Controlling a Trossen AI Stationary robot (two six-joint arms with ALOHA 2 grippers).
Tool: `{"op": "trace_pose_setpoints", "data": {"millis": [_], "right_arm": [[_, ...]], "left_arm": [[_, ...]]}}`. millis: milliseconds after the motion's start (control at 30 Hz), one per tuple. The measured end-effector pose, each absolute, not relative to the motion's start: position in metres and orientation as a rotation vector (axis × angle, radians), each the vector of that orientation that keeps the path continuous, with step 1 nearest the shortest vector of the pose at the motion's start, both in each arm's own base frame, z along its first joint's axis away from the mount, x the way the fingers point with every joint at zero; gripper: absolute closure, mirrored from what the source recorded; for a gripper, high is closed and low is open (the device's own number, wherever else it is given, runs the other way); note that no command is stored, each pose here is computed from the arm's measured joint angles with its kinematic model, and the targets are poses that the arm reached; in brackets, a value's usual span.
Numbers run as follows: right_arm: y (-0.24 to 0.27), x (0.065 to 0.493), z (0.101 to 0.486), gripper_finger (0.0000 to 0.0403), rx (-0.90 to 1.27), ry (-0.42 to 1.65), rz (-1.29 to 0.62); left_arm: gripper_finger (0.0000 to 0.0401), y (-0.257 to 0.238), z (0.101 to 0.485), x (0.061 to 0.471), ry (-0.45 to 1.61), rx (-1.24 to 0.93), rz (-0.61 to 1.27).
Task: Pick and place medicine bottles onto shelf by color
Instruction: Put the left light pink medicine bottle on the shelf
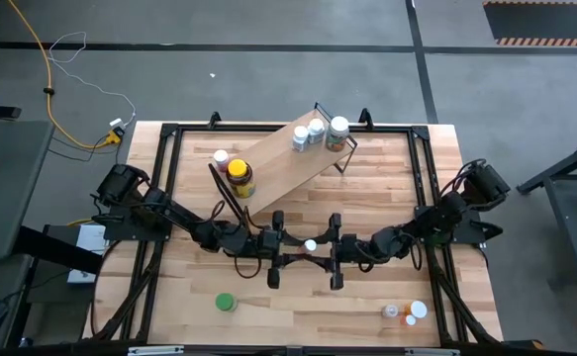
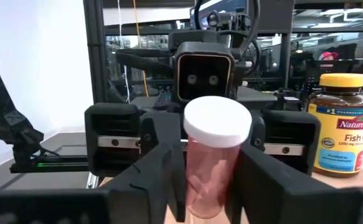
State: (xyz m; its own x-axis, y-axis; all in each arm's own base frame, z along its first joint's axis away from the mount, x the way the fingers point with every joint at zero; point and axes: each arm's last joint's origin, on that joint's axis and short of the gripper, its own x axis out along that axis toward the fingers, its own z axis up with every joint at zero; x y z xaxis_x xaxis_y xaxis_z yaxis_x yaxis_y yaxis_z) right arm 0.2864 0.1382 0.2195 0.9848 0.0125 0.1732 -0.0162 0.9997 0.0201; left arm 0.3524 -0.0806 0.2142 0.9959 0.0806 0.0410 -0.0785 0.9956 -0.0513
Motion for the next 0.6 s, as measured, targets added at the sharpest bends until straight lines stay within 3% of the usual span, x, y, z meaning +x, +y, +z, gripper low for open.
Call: {"op": "trace_pose_setpoints", "data": {"millis": [233, 600], "right_arm": [[0.1381, 0.2864, 0.2197, 0.0295, 0.027, -0.175, 0.011], [0.1381, 0.2864, 0.2197, 0.0303, 0.020, -0.174, 0.013]], "left_arm": [[0.0304, -0.0804, 0.2143, 0.3523, -0.044, -0.040, 0.090], [0.0302, -0.0804, 0.2143, 0.3523, -0.043, -0.005, 0.091]]}}
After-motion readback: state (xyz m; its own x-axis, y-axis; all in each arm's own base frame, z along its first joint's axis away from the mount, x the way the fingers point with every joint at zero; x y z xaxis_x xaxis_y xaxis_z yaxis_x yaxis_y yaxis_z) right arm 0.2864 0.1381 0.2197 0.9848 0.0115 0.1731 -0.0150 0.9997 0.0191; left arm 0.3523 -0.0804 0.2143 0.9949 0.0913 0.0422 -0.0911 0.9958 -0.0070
